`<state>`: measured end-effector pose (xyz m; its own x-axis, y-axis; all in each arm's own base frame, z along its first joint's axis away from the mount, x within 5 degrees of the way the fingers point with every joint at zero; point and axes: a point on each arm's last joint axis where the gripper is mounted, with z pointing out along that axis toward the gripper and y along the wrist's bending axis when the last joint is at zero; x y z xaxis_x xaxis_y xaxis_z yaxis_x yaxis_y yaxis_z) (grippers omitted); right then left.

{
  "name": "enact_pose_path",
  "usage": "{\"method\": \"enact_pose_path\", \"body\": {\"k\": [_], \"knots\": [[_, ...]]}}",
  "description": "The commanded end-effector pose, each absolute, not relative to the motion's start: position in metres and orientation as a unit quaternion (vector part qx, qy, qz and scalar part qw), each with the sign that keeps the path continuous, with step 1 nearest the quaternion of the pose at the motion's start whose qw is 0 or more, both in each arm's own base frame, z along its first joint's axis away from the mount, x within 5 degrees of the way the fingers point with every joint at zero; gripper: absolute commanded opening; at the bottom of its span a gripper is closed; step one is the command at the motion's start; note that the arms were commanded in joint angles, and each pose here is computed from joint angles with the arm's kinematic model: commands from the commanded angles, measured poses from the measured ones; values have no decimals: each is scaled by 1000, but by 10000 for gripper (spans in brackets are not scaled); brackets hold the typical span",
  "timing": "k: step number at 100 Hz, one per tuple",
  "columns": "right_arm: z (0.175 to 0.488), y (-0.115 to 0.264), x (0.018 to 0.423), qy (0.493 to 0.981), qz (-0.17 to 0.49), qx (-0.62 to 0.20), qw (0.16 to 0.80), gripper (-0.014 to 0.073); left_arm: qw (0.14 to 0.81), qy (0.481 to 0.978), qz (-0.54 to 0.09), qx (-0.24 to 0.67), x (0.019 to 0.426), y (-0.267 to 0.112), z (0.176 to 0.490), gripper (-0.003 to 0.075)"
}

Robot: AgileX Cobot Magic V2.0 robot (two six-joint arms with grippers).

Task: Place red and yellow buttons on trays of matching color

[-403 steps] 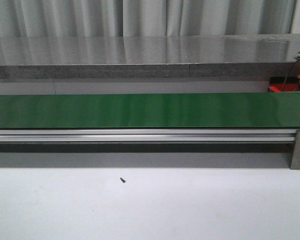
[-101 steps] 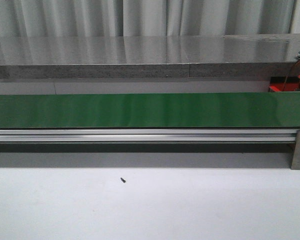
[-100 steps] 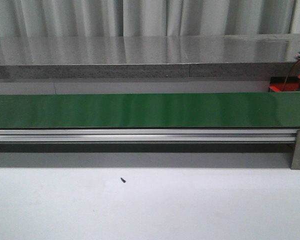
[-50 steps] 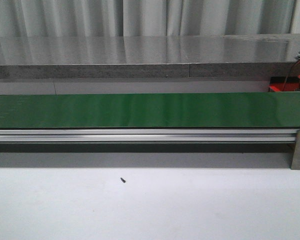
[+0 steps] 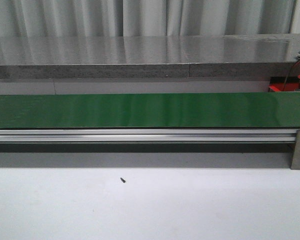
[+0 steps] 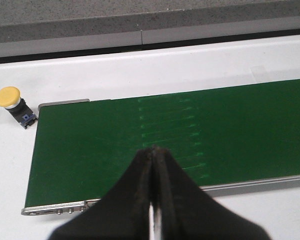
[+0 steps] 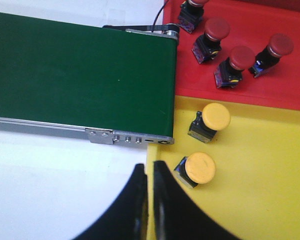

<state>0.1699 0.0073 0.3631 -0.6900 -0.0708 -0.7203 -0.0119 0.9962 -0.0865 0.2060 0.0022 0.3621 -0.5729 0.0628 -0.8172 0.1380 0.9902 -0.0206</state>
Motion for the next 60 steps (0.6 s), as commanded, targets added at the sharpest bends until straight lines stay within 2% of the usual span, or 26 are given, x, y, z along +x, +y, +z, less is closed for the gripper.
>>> {"method": "enact_pose_path", "body": {"k": [1, 27, 50, 60], "knots": [[379, 8, 170, 899, -29, -20, 437, -73, 506, 860, -42, 49, 205, 1, 379, -20], [379, 9, 170, 899, -27, -20, 437, -70, 505, 861, -37, 51, 205, 2, 379, -19], [379, 9, 170, 899, -27, -20, 437, -70, 500, 864, -1, 68, 205, 6, 378, -15], [379, 9, 170, 899, -27, -20, 437, -70, 493, 867, 1, 71, 204, 6, 377, 53]]}}
